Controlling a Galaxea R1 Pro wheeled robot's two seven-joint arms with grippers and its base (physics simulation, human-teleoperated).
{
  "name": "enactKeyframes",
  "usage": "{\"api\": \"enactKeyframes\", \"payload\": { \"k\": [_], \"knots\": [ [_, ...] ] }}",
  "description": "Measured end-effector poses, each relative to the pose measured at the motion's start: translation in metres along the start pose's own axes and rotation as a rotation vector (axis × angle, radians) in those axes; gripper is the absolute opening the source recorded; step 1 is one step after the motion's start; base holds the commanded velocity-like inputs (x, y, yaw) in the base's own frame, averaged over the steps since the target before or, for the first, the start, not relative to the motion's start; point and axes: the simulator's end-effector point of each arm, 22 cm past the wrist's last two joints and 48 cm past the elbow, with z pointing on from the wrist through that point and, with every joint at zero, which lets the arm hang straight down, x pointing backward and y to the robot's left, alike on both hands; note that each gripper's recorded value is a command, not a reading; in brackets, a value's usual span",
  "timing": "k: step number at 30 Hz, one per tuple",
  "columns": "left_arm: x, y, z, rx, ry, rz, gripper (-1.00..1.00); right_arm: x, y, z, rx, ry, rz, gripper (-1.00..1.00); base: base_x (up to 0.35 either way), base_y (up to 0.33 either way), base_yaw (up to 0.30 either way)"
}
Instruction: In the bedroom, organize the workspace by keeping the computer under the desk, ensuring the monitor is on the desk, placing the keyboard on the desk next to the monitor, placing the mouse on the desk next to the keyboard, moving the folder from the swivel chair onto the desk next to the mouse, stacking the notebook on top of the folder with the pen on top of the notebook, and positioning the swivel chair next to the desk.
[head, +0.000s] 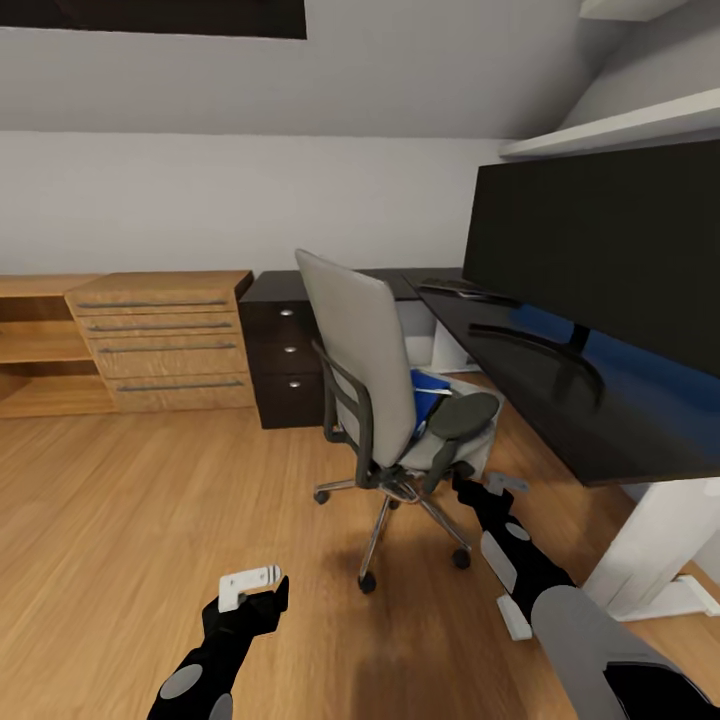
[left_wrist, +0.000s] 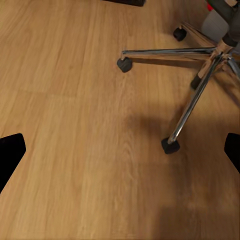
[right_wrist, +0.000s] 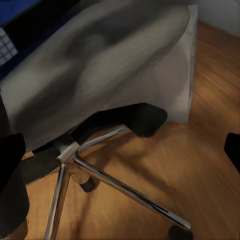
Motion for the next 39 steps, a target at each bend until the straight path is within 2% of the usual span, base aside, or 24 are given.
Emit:
{"api": "enactKeyframes", "payload": {
  "k": [7, 39],
  "knots": [
    [0.0001, 0.0008, 0.0004, -0.001, 0.001, -0.001, 1.00, 0.0012, 0.0006, -0.0001, 0.000, 0.001, 0.000, 1.00, 0.034, 0.000, 0.123],
    [0.0098, -0.0008, 0.0024, 0.004, 0.024, -0.011, 1.00, 0.0040, 0.0042, -0.0008, -0.005, 0.006, -0.001, 1.00, 0.000, 0.000, 0.271]
  ]
}}
